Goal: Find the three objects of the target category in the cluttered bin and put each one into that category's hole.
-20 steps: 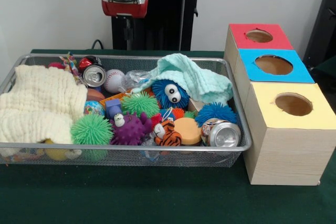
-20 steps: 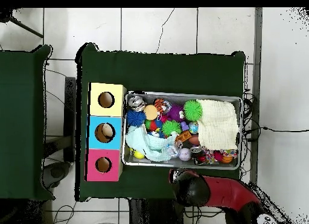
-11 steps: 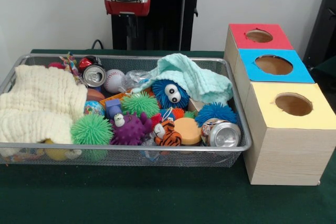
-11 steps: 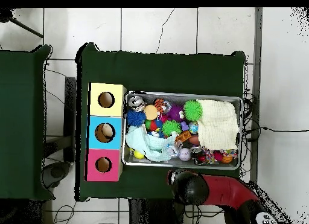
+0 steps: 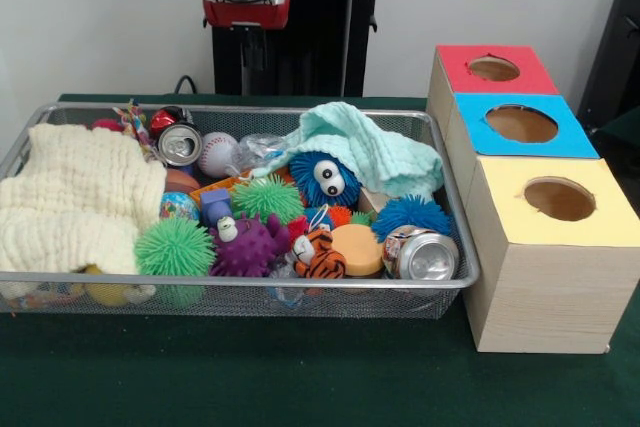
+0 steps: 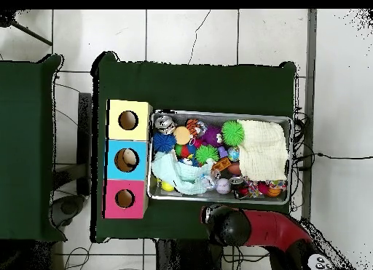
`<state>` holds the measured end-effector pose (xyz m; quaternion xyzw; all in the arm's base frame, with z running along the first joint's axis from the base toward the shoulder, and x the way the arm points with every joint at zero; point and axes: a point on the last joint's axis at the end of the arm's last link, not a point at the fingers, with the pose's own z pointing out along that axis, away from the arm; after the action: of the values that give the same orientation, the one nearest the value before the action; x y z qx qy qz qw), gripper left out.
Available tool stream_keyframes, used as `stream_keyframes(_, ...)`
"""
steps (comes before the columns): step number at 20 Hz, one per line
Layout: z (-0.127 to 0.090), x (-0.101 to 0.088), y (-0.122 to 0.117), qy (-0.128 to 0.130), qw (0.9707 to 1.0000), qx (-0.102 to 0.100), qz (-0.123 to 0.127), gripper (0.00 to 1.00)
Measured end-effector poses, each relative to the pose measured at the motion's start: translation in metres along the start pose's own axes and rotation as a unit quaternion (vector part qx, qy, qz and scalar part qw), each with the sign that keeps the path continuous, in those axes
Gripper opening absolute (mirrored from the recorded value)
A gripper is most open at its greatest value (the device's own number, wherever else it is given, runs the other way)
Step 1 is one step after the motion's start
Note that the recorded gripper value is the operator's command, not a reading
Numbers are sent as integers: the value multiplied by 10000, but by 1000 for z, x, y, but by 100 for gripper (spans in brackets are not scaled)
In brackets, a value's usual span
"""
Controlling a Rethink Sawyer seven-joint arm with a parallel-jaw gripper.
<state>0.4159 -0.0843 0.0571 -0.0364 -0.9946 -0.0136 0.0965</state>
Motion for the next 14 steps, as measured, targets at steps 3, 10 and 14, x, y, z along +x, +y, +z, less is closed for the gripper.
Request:
stream_keyframes(3,3,1,1,39,10000,-26,-4,0)
stream_keyframes(10,9,5,2,120,9999,-87,17,0)
stream_keyframes(14,10,7,1,136,9999,-100,33,0)
